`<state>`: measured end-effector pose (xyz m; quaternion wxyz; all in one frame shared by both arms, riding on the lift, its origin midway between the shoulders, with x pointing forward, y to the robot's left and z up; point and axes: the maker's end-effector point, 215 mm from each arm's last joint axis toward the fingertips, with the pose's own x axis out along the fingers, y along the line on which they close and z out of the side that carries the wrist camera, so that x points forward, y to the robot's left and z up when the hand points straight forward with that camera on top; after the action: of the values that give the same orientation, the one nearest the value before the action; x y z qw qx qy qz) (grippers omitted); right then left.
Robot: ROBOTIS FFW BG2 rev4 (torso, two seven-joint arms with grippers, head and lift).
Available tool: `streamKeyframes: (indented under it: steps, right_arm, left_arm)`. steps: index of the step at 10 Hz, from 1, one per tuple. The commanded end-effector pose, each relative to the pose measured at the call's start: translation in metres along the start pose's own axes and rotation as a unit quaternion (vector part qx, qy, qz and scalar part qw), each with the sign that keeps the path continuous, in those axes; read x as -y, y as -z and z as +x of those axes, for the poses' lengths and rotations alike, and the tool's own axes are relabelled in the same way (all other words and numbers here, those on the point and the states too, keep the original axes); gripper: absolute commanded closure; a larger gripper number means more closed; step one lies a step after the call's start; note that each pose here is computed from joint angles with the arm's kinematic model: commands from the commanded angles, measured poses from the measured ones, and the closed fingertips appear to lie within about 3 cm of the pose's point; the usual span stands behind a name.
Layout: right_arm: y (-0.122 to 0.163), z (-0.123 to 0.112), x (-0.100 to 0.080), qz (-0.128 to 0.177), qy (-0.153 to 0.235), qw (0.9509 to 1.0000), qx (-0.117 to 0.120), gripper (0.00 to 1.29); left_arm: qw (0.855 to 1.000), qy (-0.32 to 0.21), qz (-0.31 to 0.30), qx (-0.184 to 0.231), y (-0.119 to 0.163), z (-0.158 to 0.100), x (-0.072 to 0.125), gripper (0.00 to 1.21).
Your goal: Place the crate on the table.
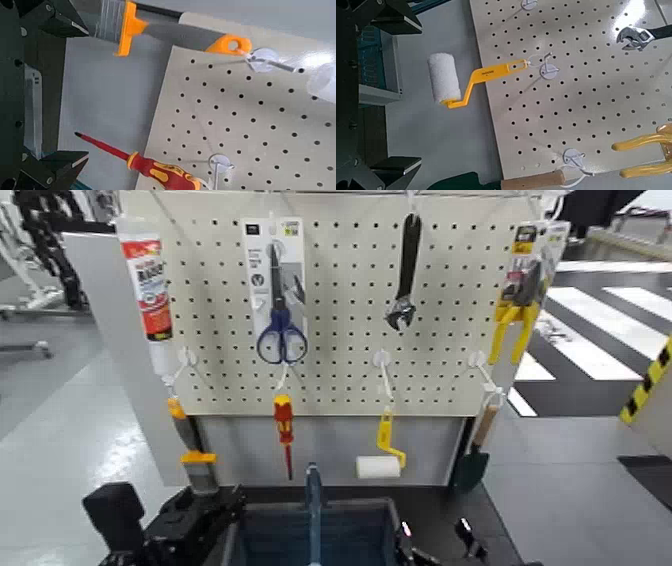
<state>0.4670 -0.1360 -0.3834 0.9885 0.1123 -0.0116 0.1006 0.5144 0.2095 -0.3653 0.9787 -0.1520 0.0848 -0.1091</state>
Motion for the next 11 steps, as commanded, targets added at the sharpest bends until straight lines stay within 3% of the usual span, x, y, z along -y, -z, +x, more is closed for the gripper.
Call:
streamKeyframes:
  steps: [1, 5, 7, 11]
  right_arm:
    - [0.000, -0.001, 0.001, -0.001, 0.000, 1.0000, 0.000, 0.14]
    - [-0.001, -0.002, 0.003, -0.001, 0.002, 1.0000, 0.000, 0.14]
    - [-0.002, -0.002, 0.004, -0.002, 0.003, 1.0000, 0.001, 0.14]
    - [-0.002, -0.002, 0.004, -0.001, 0.004, 1.0000, 0.001, 0.14]
  left_arm:
    - [0.999, -0.023, 0.040, 0.030, 0.008, -0.015, -0.006, 0.20]
    - [0.989, -0.064, 0.110, 0.074, 0.004, -0.047, -0.005, 0.20]
    - [0.984, -0.098, 0.116, 0.096, 0.004, -0.062, -0.001, 0.20]
    - [0.982, -0.105, 0.119, 0.102, 0.003, -0.065, 0.000, 0.20]
